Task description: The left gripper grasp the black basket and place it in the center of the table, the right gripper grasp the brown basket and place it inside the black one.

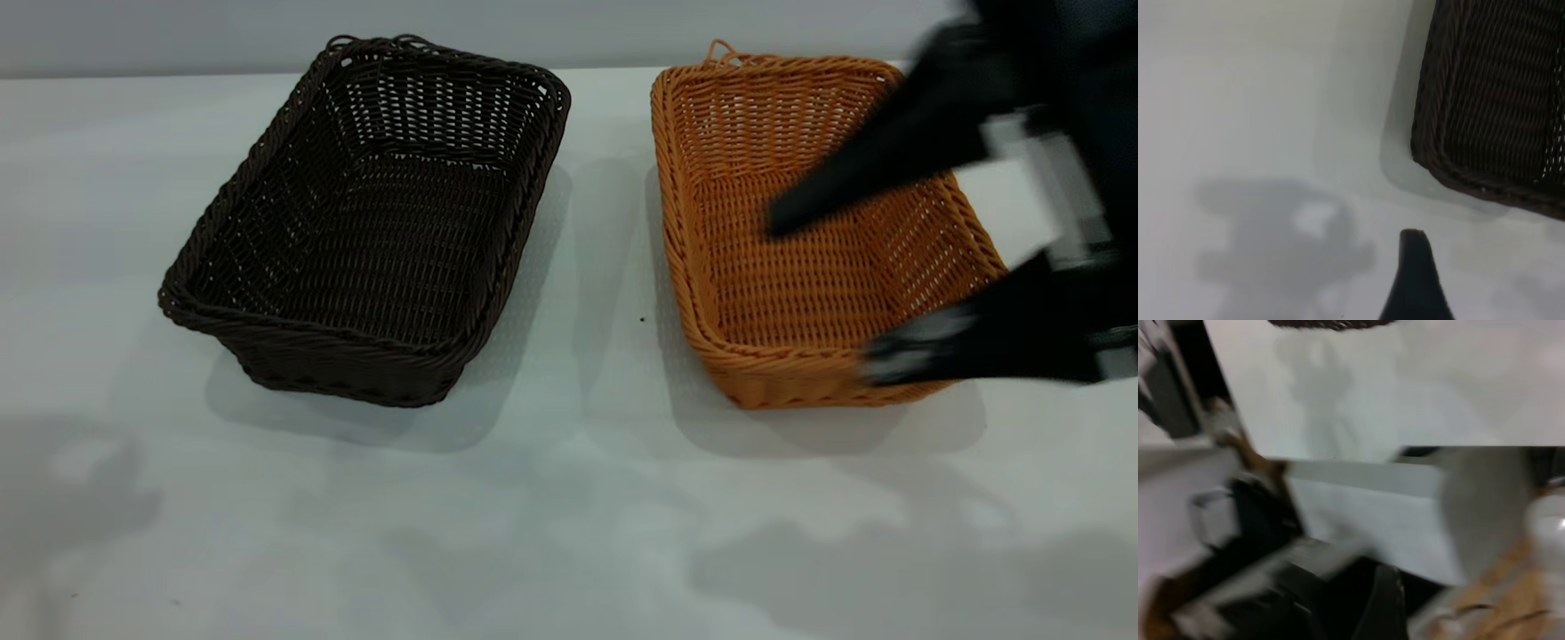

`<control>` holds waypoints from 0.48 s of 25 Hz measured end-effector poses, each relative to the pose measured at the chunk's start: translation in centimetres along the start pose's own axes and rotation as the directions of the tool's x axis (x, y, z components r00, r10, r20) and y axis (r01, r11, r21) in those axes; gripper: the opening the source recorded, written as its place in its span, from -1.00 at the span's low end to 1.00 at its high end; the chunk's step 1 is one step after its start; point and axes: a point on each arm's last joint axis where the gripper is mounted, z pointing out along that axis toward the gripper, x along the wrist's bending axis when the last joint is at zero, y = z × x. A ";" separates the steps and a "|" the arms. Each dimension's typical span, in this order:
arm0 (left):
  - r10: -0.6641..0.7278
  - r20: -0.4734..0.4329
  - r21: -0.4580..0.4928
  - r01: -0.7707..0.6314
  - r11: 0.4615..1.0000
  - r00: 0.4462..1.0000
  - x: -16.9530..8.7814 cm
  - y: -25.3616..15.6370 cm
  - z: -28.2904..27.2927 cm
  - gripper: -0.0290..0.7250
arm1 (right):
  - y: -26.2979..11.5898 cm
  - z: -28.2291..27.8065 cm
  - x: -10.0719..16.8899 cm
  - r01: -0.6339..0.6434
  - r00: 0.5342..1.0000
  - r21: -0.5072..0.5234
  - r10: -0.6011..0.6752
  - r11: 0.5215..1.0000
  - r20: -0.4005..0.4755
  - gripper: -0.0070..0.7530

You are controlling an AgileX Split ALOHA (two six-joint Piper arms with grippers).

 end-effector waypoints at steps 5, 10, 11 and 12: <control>-0.005 0.004 0.014 0.005 1.000 1.000 0.0 0.8 0.7 0.39 | 1.1 5.1 -1.5 -0.309 0.950 -0.025 0.310 0.951 0.033 0.58; 0.004 0.004 0.015 -0.004 1.000 1.000 0.0 0.8 0.7 0.39 | 3.3 8.0 -4.0 -0.475 0.857 -0.144 0.494 0.868 0.149 0.55; 0.005 0.004 0.016 -0.005 1.000 1.000 0.0 0.8 0.7 0.39 | 3.9 8.3 -4.2 -0.480 0.850 -0.168 0.504 0.861 0.156 0.54; 0.005 0.004 0.016 -0.005 1.000 1.000 0.0 0.8 0.7 0.39 | 4.4 8.6 -4.2 -0.487 0.842 -0.188 0.515 0.853 0.158 0.54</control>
